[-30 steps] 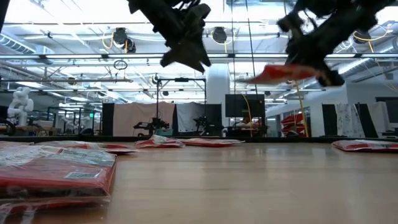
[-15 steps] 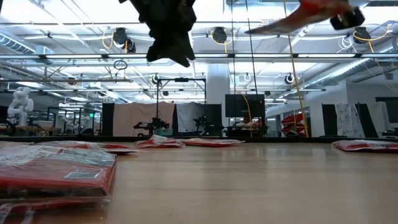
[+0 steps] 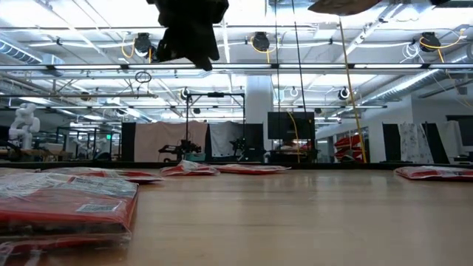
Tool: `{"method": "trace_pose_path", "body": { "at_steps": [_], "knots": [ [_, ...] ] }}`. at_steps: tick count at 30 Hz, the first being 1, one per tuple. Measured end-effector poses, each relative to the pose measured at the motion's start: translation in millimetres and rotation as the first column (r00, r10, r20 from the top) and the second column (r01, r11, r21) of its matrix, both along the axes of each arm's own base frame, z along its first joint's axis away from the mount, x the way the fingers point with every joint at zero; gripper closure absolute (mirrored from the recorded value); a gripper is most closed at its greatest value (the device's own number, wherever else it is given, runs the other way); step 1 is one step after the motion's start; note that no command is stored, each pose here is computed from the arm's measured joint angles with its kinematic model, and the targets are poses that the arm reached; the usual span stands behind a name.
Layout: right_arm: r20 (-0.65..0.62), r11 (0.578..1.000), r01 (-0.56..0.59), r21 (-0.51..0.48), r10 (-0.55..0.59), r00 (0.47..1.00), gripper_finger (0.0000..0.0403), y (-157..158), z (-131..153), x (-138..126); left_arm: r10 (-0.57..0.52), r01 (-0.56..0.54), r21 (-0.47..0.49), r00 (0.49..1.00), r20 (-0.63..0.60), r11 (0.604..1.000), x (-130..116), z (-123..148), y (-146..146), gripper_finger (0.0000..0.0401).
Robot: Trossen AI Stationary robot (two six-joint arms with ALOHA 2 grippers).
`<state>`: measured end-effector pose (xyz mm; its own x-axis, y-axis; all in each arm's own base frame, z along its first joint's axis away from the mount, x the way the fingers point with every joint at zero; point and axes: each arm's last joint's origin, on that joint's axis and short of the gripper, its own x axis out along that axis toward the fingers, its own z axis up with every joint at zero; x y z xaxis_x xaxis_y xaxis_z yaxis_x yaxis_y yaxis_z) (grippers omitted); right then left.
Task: Sort popcorn bags into baskets
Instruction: Put the popcorn bag into the transparent bin
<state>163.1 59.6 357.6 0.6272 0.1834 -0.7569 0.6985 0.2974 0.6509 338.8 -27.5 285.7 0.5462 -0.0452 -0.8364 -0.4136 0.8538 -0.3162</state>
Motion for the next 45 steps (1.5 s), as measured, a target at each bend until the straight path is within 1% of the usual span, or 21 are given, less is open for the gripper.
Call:
{"method": "trace_pose_path", "body": {
  "at_steps": [2,6,12,17,22,27,29,31,34,38,41,45],
  "knots": [
    [-0.007,1.0,-0.014,0.02,0.014,1.0,0.0396,7,0,-3,-0.002,0.002,0.021,1.0,0.023,1.0,1,1,-6,0.0284],
    [-0.03,0.997,-0.026,0.071,0.028,0.999,0.0396,20,0,-9,-0.028,0.027,0.021,0.998,0.05,0.999,2,3,-15,0.0284],
    [-0.089,0.987,-0.035,0.158,0.049,0.995,0.0396,44,-4,-17,-0.03,0.028,0.031,0.998,0.053,0.999,1,3,-24,0.0284],
    [-0.143,0.976,-0.042,0.212,0.073,0.987,0.0396,64,-6,-28,-0.034,0.033,0.032,0.998,0.046,0.999,0,2,-25,0.0284],
    [-0.171,0.975,-0.011,0.221,0.05,0.984,0.0396,84,-10,-40,-0.04,0.039,0.035,0.998,0.046,0.999,0,2,-25,0.0284],
    [-0.249,0.971,0.007,0.238,0.054,0.967,0.0396,102,-17,-53,-0.036,0.034,0.032,0.998,0.046,0.999,0,2,-25,0.0284],
    [-0.282,0.974,0.004,0.226,0.061,0.957,0.0396,107,-21,-57,-0.033,0.032,0.03,0.998,0.046,0.999,0,2,-25,0.0284],
    [-0.309,0.981,-0.003,0.192,0.064,0.949,0.0396,110,-25,-60,-0.033,0.031,0.03,0.998,0.046,0.999,0,2,-25,0.0284],
    [-0.375,0.995,-0.012,0.096,0.047,0.926,0.0396,111,-34,-62,-0.031,0.03,0.029,0.998,0.046,0.999,0,2,-25,0.0284],
    [-0.487,0.999,-0.05,-0.004,0.042,0.872,0.0396,112,-44,-69,-0.023,0.022,0.023,0.999,0.045,1.0,0,2,-25,0.0284],
    [-0.545,0.996,-0.079,-0.043,0.043,0.837,0.0395,114,-49,-73,-0.011,0.01,0.014,0.999,0.045,1.0,0,2,-26,0.0284],
    [-0.566,0.993,-0.085,-0.086,0.022,0.824,0.0395,116,-55,-74,-0.006,0.006,0.011,0.999,0.045,1.0,0,2,-26,0.0284]
  ]
}}
